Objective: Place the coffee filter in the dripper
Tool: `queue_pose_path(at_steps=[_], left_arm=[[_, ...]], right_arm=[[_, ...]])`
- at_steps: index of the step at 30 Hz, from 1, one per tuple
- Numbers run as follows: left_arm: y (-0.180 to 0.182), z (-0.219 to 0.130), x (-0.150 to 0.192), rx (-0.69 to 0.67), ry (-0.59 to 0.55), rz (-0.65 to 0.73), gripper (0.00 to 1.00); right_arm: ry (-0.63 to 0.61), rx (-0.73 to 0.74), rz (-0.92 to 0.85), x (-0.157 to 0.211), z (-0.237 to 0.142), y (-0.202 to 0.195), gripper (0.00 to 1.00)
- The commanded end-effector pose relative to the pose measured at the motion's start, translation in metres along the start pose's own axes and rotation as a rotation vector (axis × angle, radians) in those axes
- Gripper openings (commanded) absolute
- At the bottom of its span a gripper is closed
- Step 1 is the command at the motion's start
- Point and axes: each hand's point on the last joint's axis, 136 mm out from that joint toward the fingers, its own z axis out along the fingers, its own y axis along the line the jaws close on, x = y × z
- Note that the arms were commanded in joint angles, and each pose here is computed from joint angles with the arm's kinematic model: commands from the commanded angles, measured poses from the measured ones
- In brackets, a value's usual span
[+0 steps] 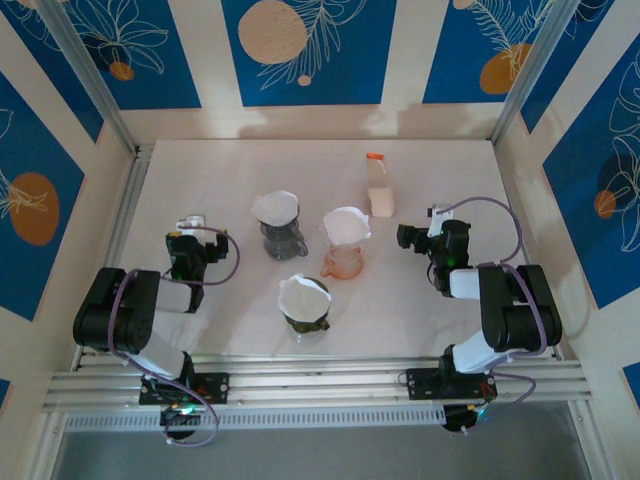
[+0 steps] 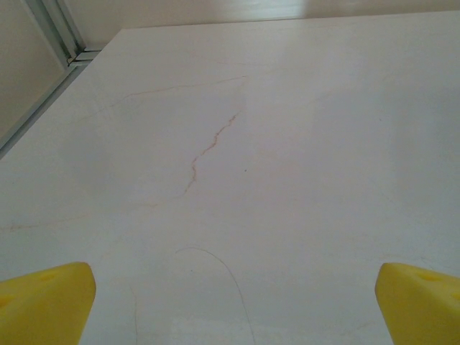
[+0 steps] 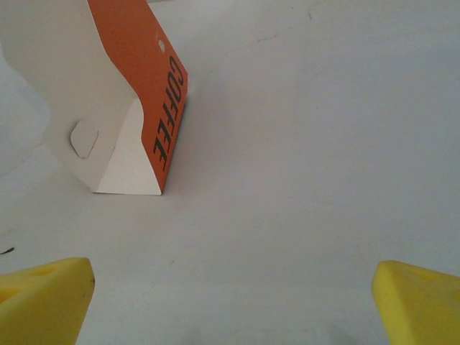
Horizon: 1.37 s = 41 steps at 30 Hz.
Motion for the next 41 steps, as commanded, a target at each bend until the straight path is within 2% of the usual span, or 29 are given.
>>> queue_pose_path(at_steps=[1, 41], left_arm=[[-0.0009, 0.0031, -0.0132, 0.011, -0.039, 0.006, 1.0], [-0.0007, 0.0031, -0.0135, 0.009, -0.04, 0.005, 1.0]], right_arm=[[-0.088, -0.013, -0.017, -0.0198, -0.0007, 0.0019, 0.99], [-0.082, -0.01, -0.02, -0.0199, -0.0009, 0.0023, 0.99]])
